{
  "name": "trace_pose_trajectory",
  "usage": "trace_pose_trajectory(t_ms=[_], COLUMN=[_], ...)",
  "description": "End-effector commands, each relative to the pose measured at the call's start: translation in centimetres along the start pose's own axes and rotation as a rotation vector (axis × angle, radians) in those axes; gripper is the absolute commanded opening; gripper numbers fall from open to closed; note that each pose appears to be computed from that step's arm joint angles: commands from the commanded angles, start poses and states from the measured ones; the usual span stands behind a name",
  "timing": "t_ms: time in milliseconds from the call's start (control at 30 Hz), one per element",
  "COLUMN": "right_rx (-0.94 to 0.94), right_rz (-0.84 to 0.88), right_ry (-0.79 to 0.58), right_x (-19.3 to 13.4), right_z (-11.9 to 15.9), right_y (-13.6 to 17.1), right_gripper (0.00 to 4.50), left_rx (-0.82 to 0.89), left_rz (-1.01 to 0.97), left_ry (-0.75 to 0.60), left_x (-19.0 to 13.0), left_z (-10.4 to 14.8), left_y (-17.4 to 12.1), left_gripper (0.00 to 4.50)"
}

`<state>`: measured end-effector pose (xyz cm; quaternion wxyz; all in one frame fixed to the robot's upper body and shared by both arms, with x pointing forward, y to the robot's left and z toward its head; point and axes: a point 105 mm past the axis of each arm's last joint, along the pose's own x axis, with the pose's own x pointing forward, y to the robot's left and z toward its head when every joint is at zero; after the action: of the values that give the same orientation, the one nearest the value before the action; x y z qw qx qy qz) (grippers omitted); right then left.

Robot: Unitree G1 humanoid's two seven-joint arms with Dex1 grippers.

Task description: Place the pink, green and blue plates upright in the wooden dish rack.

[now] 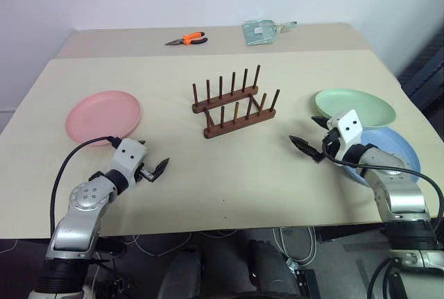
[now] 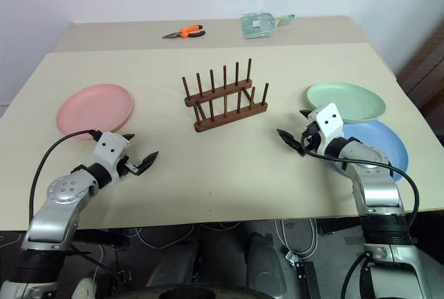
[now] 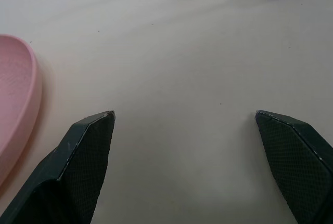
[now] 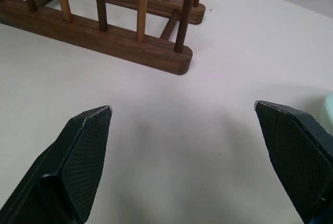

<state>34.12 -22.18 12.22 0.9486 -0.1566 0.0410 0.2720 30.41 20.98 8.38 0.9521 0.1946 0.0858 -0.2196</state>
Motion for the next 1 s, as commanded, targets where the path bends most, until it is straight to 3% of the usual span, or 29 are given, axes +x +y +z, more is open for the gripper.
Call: trace_pose_trajectory(t_ms=[33,367,600,800,900,1000], right_rx=[-0.042,-0.012,0.004,0.006,0.001,-0.014], right_rz=[-0.02,0.051,0.082,0.035,0.024,0.009], right_ry=[-0.051,-0.07,-0.093,-0.104,-0.098,-0.091], right_x=[0.2,0.2,0.9,0.2,-0.2,-0.4], right_z=[1.3,2.4,2.6,2.7,2.7,2.7], right_y=[-0.2,2.5,6.1,7.7,7.8,7.5], right_gripper=[4.49,4.49,4.49,4.49,4.5,4.5], left_rx=[0.02,0.0,0.064,0.075,0.04,0.046], left_rz=[-0.004,-0.183,-0.412,-0.438,-0.459,-0.496], left_ry=[-0.035,-0.082,-0.083,-0.079,-0.101,-0.125], left_x=[-0.2,1.7,7.7,13.2,13.9,13.7], left_z=[0.9,2.3,3.4,4.8,5.1,5.3], left_y=[0.2,-1.5,-4.8,-7.3,-8.2,-8.9], left_gripper=[4.44,4.44,4.44,4.44,3.58,2.11])
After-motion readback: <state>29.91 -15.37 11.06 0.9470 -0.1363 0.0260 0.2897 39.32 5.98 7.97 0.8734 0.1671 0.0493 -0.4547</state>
